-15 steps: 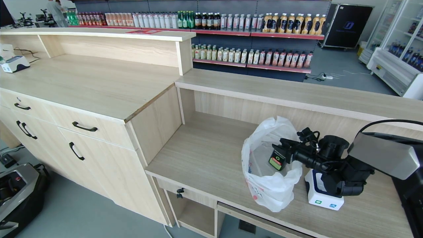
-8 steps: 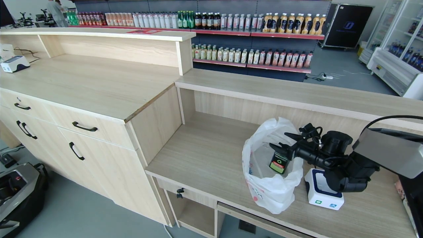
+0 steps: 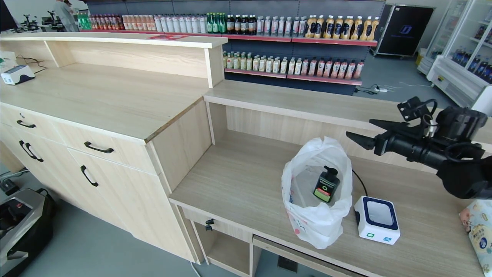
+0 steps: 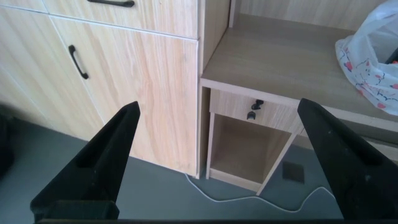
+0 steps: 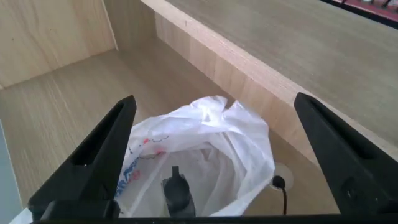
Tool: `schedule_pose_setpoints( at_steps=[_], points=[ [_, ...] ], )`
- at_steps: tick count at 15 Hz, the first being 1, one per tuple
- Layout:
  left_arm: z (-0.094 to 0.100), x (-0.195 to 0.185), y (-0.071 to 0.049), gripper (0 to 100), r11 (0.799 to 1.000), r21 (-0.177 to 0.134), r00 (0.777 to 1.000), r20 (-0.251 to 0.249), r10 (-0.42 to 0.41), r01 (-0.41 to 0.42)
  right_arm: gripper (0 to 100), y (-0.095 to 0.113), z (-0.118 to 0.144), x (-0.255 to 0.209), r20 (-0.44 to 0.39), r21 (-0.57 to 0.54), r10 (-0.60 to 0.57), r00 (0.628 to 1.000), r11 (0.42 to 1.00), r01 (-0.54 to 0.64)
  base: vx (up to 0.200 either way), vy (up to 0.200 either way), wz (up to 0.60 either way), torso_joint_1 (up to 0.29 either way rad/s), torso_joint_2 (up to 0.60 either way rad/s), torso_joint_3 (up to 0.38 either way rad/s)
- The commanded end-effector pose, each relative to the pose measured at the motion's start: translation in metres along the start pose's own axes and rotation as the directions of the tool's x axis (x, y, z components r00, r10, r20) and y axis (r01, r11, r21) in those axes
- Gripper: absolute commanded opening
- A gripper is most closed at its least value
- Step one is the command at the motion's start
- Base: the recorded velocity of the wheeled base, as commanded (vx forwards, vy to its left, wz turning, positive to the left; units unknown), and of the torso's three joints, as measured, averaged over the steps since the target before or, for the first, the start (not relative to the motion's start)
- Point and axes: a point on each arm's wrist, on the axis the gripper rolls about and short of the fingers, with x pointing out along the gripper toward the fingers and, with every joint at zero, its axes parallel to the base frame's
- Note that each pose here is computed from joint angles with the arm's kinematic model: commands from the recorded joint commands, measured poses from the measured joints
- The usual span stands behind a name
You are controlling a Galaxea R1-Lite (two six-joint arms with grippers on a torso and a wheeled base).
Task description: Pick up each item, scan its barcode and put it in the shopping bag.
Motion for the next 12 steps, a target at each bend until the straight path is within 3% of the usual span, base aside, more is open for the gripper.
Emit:
schedule_pose_setpoints(
  at_steps=[1, 3, 5, 7, 9, 12],
  points=[
    [0.0, 0.0, 0.0, 100, 1.0, 0.001, 1.0, -0.002, 0.001, -0.001, 100, -0.014, 0.042, -0.097, -0.076, -0.13, -0.203, 0.976, 0.973, 0.192, 0.0, 0.0, -0.6, 0.007, 0.0, 0.002],
    [0.0, 0.0, 0.0, 100, 1.0, 0.001, 1.0, -0.002, 0.001, -0.001, 100, -0.032, 0.052, -0.129, -0.157, -0.152, -0.322, 0.933, 0.942, 0.3, 0.0, 0.0, -0.6, -0.005, 0.0, 0.002],
    [0.0, 0.0, 0.0, 100, 1.0, 0.0, 1.0, -0.002, 0.001, -0.001, 100, -0.05, 0.059, -0.144, -0.273, -0.108, -0.471, 0.839, 0.882, 0.46, 0.0, 0.0, -0.6, 0.012, 0.0, 0.0],
    [0.0, 0.0, 0.0, 100, 1.0, 0.001, 1.0, -0.002, 0.001, -0.001, 100, -0.065, 0.055, -0.143, -0.404, -0.006, -0.548, 0.732, 0.802, 0.597, 0.0, 0.0, -0.6, 0.0, 0.0, 0.0],
    [0.0, 0.0, 0.0, 100, 1.0, 0.0, 1.0, -0.002, -0.001, 0.001, 100, -0.085, 0.024, -0.14, -0.495, 0.06, -0.529, 0.69, 0.771, 0.634, 0.0, 0.0, 0.0, 0.0, 0.0, 0.0],
    [0.0, 0.0, 0.0, 100, 1.0, 0.0, 1.0, -0.002, 0.001, -0.001, 100, -0.104, -0.021, -0.118, -0.578, 0.102, -0.459, 0.675, 0.781, 0.617, 0.0, 0.0, 0.0, 0.0, 0.0, 0.0]
  ],
)
